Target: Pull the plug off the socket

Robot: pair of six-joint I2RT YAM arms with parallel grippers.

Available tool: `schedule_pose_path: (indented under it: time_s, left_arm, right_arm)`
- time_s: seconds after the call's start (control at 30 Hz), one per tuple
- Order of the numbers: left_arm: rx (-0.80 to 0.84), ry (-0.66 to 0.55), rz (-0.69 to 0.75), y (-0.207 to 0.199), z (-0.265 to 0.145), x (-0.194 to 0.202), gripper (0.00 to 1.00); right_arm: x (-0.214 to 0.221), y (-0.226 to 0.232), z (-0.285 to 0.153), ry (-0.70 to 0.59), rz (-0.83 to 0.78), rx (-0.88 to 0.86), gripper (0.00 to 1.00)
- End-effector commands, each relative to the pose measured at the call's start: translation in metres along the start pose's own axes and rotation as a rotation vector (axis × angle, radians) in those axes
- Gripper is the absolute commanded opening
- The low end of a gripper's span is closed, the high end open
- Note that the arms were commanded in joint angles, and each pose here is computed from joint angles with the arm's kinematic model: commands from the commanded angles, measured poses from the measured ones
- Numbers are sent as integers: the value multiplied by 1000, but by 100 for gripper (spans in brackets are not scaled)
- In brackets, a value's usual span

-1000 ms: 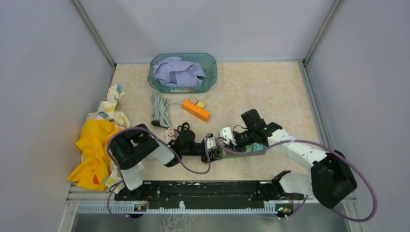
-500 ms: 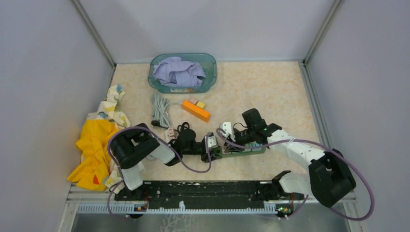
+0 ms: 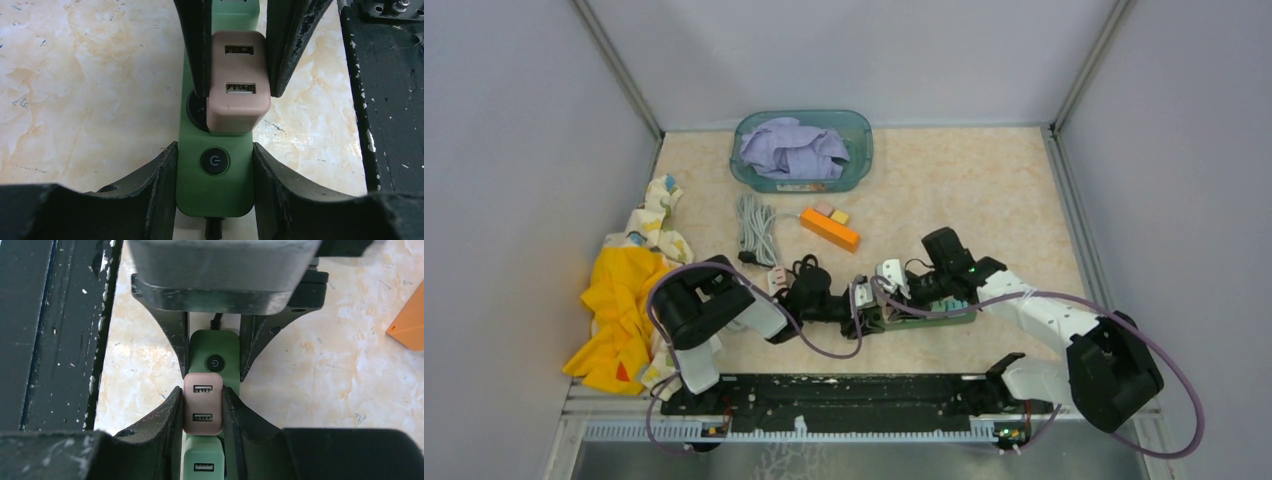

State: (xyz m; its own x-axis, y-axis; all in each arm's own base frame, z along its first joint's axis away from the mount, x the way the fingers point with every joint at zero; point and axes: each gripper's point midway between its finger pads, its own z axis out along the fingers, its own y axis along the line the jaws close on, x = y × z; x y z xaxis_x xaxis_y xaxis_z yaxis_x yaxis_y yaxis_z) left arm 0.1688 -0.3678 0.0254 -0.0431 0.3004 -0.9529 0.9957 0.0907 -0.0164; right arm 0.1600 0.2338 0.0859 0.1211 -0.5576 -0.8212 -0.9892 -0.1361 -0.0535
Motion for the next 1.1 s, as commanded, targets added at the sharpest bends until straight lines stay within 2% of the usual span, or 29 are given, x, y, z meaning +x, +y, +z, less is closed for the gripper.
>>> schedule_pose_path:
  time_s: [0.0,0.13,0.33,0.47,0.6,0.73,0.83,0.93,1.07]
  left_arm:
    - [-43,101,-61,9,1,30,0]
    - [-37,106,-61,8,0,31,0]
    - [-35,102,-54,6,-2,30,0]
    - [-41,99,-56,7,-3,30,0]
    - [-46,96,-59,9,-1,28,0]
    - [-43,100,-61,9,0,29,0]
    - [-36,107,-63,8,1,30,0]
    - [-36,107,-61,8,-1,31,0]
    - [-40,98,-56,6,-4,30,0]
  right_arm:
    - [-67,-23,-12,-229,-56,39,0]
    - [-50,-31,-34,-191,-86,106,0]
    - [-51,16,-26,-223,-155,-85,0]
    - [-61,30,-9,-228,-144,-168,0]
    - [-83,-3,-8,-264,-84,-64,0]
    - [-67,-32,-23,-223,-36,88,0]
    - [-51,-30,-30,-169,-78,103,0]
    - [-41,-5,-29,-151,-147,8,0]
    - [-55,29,-23,-223,-168,-144,0]
